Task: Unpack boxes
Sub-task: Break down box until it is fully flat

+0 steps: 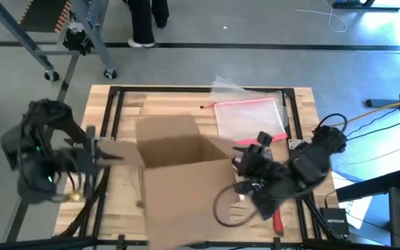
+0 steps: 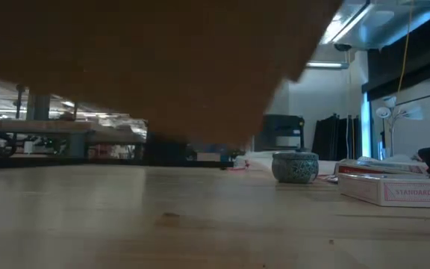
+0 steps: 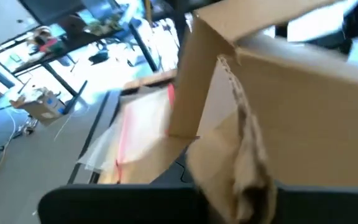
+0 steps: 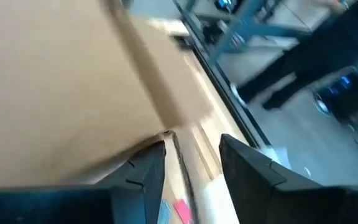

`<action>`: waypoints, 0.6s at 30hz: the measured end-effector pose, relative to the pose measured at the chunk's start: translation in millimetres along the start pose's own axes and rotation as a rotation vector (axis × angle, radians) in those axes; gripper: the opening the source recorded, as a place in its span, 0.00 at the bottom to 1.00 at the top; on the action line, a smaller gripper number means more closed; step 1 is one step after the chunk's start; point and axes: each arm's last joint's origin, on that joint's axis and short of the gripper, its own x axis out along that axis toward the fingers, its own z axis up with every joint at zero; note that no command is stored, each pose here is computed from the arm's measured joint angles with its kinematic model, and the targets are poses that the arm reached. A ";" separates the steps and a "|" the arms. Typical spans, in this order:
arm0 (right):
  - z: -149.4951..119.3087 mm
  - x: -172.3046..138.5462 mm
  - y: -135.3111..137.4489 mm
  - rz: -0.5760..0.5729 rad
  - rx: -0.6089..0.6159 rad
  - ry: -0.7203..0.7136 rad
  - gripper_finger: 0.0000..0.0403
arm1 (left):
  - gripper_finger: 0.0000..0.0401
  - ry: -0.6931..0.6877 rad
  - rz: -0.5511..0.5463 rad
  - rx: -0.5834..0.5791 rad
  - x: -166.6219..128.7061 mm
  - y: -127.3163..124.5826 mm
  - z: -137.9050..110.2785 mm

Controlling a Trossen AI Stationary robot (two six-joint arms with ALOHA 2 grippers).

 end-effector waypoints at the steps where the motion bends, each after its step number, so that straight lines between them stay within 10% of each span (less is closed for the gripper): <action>1: 2.0 -5.6 -0.8 0.011 -0.006 -0.019 0.37 | 0.00 -0.017 0.006 -0.022 -2.8 5.2 0.3; 18: -8.2 17.5 6.2 -0.088 -0.059 0.007 0.36 | 0.00 -0.059 0.146 -0.513 -4.6 61.2 -43.4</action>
